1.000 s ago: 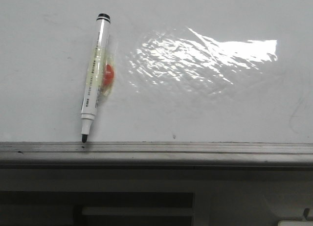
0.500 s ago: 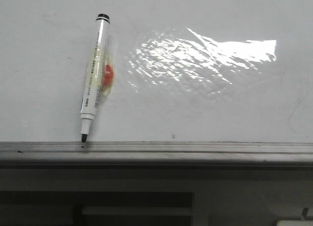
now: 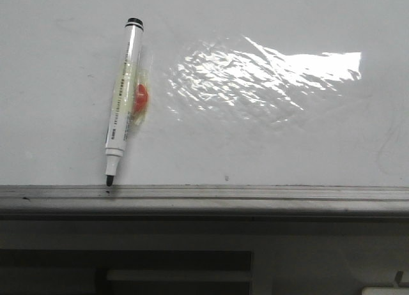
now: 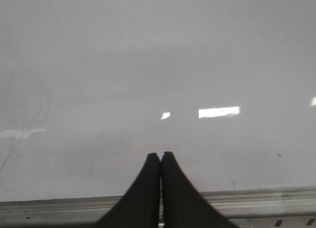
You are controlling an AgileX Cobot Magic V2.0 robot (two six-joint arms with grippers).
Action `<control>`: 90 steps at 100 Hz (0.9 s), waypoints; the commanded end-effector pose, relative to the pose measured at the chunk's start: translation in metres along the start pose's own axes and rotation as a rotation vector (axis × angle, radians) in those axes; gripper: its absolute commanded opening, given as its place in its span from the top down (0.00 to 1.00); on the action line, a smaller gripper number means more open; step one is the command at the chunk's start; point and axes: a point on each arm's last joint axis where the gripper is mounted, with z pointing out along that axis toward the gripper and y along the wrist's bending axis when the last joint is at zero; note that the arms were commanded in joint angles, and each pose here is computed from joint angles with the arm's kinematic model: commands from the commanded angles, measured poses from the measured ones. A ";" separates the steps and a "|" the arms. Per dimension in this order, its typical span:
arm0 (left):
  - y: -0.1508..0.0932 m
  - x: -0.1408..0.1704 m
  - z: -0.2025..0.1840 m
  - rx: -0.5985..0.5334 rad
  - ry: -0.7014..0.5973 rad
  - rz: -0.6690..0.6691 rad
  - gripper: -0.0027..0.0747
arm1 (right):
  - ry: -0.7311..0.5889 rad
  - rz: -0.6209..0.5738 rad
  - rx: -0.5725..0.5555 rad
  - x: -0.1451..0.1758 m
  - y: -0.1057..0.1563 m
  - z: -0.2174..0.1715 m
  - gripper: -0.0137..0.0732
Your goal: Write number 9 on whiteboard
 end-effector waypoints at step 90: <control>-0.060 -0.006 0.017 0.666 0.029 -0.009 0.42 | -0.085 0.002 -0.007 -0.017 0.002 -0.003 0.91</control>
